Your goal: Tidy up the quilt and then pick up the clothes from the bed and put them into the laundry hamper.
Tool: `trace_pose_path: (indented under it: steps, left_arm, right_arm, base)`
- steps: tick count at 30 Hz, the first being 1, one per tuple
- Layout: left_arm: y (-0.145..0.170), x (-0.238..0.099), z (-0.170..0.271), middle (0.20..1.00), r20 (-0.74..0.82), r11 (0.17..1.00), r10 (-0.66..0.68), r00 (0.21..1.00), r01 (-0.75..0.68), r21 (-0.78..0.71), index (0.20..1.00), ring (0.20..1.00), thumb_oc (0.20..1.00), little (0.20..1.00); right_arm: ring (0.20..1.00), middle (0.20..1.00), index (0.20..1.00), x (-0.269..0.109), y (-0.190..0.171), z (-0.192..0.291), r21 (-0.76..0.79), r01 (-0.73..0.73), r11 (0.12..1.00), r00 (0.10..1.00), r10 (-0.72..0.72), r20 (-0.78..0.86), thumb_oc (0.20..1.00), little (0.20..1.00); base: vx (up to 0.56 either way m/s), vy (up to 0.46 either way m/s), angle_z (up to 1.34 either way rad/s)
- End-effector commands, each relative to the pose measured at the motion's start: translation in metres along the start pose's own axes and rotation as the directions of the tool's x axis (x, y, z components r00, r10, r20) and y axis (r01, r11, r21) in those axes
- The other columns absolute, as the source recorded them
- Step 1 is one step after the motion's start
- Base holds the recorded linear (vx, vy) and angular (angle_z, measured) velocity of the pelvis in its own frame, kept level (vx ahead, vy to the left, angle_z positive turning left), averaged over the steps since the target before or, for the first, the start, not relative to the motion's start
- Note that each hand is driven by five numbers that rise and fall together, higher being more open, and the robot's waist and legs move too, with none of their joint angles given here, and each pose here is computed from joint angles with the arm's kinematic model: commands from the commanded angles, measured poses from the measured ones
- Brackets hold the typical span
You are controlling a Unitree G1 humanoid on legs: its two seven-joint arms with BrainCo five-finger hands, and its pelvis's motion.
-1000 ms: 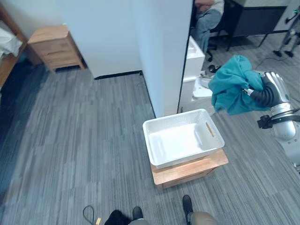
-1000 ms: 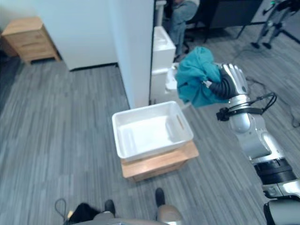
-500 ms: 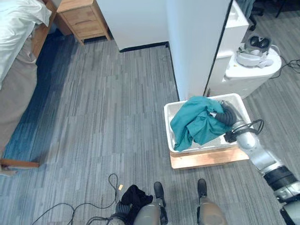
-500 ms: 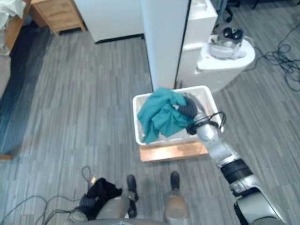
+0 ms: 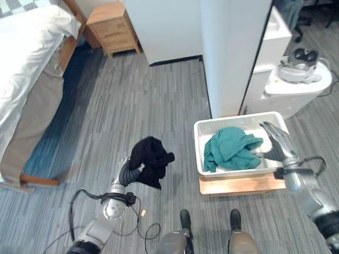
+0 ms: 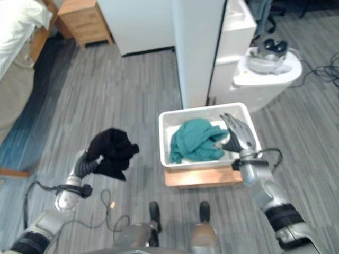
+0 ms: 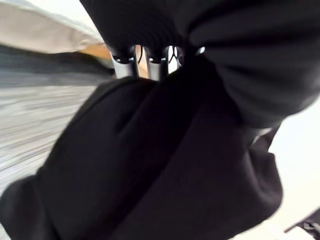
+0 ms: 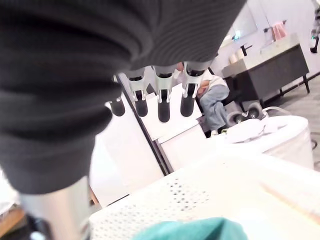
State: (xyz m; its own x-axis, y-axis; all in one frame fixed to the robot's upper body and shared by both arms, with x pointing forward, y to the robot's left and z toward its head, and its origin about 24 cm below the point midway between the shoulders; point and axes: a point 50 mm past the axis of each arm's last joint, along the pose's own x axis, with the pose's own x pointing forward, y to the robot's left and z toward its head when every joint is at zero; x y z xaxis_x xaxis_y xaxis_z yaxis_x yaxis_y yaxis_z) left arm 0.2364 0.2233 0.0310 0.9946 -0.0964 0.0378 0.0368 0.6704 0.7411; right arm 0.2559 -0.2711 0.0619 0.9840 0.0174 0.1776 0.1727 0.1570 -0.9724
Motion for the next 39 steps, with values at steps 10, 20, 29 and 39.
trace_pose_path:
  steps: [10,20,29,39]
  left_arm:
    - [0.014,0.046,0.109,0.200,0.519,0.995,0.047,0.854,-0.089,0.056,0.200,0.200,0.200,0.200]
    - [-0.023,0.106,0.094,0.200,0.301,0.968,0.048,0.953,-0.119,0.221,0.200,0.200,0.200,0.200]
    - [-0.042,0.116,0.042,1.000,-0.003,0.942,-0.027,1.000,0.026,0.334,1.000,1.000,1.000,1.000]
    - [-0.065,0.037,-0.041,1.000,-0.404,0.960,-0.058,0.913,-0.060,-0.274,1.000,1.000,1.000,1.000]
  right_arm:
    - [1.000,1.000,1.000,-0.068,0.045,-0.031,-0.004,-0.133,0.991,0.971,0.129,-0.200,1.000,1.000]
    - [1.000,1.000,1.000,-0.133,0.122,-0.032,0.268,-0.415,0.869,0.765,0.493,-0.414,1.000,1.000]
    - [1.000,1.000,1.000,-0.233,0.158,-0.054,0.480,-0.587,0.652,0.253,0.711,-0.657,1.000,1.000]
    - [1.000,1.000,1.000,-0.232,0.174,-0.026,0.533,-0.651,0.541,0.239,0.812,-0.532,1.000,1.000]
  base:
    - [0.03,-0.007,-0.38]
    - [-0.04,-0.005,-0.16]
    - [-0.01,-0.010,-0.04]
    - [0.03,-0.040,0.06]
